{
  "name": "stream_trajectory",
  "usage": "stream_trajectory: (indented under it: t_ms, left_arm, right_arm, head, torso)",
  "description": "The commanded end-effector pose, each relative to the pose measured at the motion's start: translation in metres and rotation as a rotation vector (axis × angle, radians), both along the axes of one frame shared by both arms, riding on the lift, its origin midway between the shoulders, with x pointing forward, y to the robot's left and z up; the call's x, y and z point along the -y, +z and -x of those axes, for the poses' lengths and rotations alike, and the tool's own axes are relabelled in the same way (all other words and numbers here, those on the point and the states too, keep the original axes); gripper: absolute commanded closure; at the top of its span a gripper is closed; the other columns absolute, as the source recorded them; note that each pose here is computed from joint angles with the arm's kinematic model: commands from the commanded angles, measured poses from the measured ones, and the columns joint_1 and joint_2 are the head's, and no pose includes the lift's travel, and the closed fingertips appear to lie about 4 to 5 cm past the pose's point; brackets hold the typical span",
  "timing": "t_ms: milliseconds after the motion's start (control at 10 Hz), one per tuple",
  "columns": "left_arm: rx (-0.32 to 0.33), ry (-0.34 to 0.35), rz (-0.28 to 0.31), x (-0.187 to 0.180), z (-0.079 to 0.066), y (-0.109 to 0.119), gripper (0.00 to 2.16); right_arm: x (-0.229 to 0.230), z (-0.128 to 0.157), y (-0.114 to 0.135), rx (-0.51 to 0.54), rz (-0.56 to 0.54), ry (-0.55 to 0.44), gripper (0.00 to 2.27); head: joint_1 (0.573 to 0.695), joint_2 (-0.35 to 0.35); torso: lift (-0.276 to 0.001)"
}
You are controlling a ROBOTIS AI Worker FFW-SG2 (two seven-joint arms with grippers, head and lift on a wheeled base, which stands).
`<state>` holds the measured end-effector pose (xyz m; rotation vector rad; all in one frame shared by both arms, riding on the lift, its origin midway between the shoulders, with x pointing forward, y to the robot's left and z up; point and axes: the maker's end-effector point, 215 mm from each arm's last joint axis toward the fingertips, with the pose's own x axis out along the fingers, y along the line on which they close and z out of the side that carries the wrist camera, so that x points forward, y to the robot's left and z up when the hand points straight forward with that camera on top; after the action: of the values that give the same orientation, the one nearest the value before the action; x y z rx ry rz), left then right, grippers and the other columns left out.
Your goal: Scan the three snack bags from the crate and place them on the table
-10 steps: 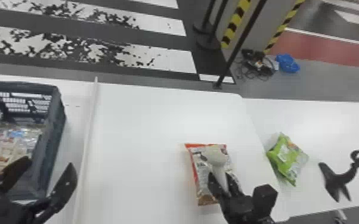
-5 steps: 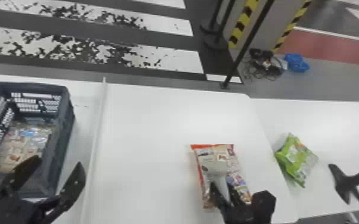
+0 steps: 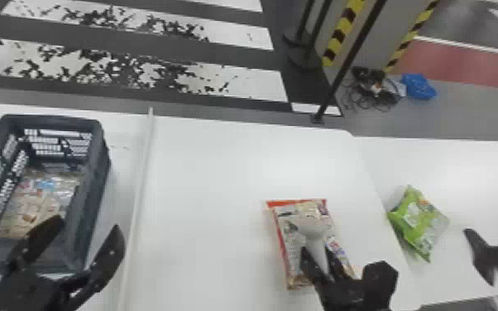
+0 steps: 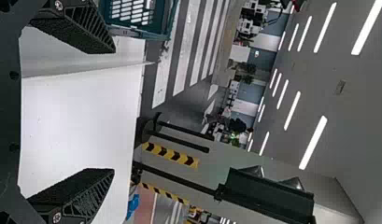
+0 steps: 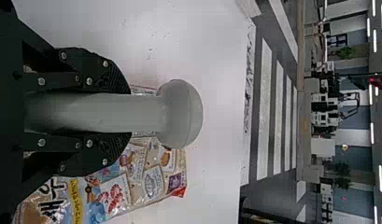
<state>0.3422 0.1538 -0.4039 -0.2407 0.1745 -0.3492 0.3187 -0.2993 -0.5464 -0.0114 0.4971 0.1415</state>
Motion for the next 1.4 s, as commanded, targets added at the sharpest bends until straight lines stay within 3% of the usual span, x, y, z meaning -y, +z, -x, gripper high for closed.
stream_trajectory:
  t_ms: [0,300,600,900,1100,1200,1300]
  left_arm:
    - [-0.002,-0.001,0.000,0.000,0.000,0.000,0.09]
    - [-0.003,-0.003,-0.002,0.000,0.002,-0.001,0.09]
    - [-0.003,-0.002,-0.002,0.000,0.003,-0.001,0.09]
    - [-0.006,-0.003,-0.003,0.000,0.003,-0.001,0.09]
    - [-0.006,-0.005,-0.003,0.001,0.003,-0.001,0.09]
    - [-0.007,-0.005,-0.003,0.000,0.004,-0.002,0.09]
    - [-0.004,-0.004,-0.003,0.000,0.003,-0.002,0.09]
  right_arm:
    - [0.025,-0.004,0.025,0.035,-0.022,-0.047,2.22]
    - [0.109,-0.025,0.025,-0.009,-0.030,-0.166,2.22]
    - [0.178,-0.042,-0.005,-0.072,-0.025,-0.259,2.22]
    - [0.191,-0.041,-0.043,-0.147,-0.049,-0.243,2.22]
    - [0.202,-0.040,-0.049,-0.156,-0.034,-0.249,2.22]
    - [0.207,-0.041,-0.051,-0.159,-0.027,-0.251,2.16]
    - [0.209,-0.043,-0.048,-0.142,-0.016,-0.250,1.60]
  head:
    - [0.695,-0.246]
    - [0.695,-0.343]
    - [0.695,-0.350]
    - [0.695,-0.350]
    - [0.695,-0.350]
    - [0.695,-0.350]
    - [0.695,-0.350]
  torso:
    - [-0.037]
    - [-0.037]
    - [-0.037]
    - [-0.037]
    - [-0.037]
    - [-0.037]
    - [-0.037]
